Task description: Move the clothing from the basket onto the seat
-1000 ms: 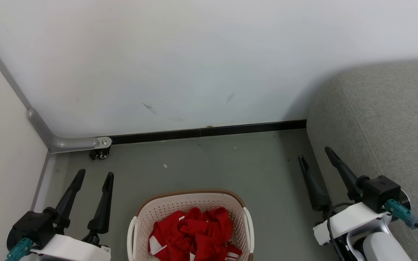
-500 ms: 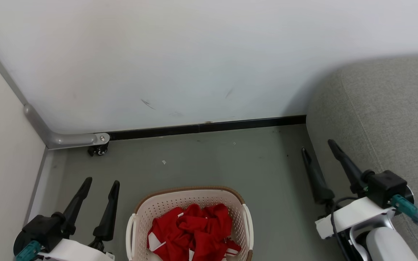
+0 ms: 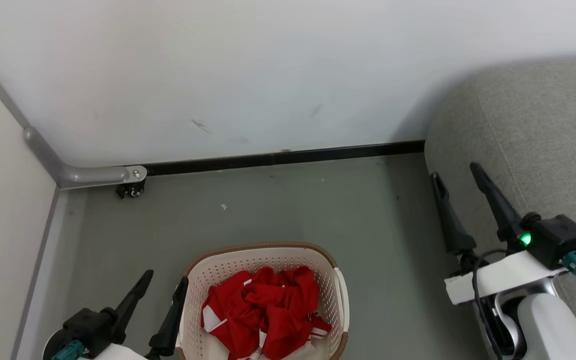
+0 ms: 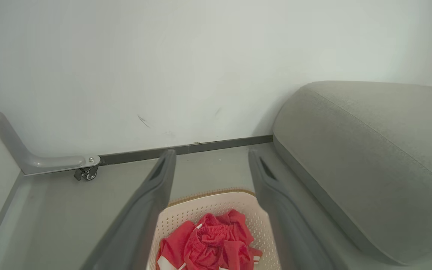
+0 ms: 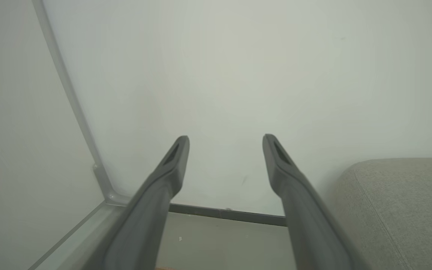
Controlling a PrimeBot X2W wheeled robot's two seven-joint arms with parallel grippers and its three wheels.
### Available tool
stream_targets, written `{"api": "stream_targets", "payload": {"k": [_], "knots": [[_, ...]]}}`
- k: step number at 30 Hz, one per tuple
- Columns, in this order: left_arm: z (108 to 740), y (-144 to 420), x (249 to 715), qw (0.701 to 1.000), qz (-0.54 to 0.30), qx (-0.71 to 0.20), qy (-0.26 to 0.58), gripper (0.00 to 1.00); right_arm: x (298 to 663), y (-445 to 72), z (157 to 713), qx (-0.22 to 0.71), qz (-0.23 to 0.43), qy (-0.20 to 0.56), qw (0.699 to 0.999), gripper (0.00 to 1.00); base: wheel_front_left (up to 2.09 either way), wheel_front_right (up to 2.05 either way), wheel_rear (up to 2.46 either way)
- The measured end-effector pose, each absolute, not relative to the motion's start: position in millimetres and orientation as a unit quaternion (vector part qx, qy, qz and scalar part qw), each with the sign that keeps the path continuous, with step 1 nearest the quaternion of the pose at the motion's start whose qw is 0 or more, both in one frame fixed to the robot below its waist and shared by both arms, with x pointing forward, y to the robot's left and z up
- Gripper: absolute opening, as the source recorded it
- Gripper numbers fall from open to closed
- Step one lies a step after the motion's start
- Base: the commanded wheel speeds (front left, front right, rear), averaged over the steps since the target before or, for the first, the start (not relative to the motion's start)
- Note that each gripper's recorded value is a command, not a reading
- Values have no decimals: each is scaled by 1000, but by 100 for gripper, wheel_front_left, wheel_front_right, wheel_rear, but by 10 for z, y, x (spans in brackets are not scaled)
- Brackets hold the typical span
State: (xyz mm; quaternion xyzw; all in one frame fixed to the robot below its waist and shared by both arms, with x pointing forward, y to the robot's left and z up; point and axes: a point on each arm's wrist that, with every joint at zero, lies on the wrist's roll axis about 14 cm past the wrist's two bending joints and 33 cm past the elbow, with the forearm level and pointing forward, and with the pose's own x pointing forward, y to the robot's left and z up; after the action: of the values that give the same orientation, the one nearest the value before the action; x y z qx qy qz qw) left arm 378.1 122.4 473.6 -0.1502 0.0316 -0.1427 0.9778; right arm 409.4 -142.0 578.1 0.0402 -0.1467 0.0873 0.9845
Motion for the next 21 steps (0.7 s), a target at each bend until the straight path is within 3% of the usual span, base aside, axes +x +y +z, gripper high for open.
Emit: {"api": "stream_targets", "payload": {"k": [21], "knots": [[4136, 929, 4014, 960, -197, -153, 129, 100, 4567, -1337, 5787, 59, 101, -162, 980, 100, 0, 0, 0]]}}
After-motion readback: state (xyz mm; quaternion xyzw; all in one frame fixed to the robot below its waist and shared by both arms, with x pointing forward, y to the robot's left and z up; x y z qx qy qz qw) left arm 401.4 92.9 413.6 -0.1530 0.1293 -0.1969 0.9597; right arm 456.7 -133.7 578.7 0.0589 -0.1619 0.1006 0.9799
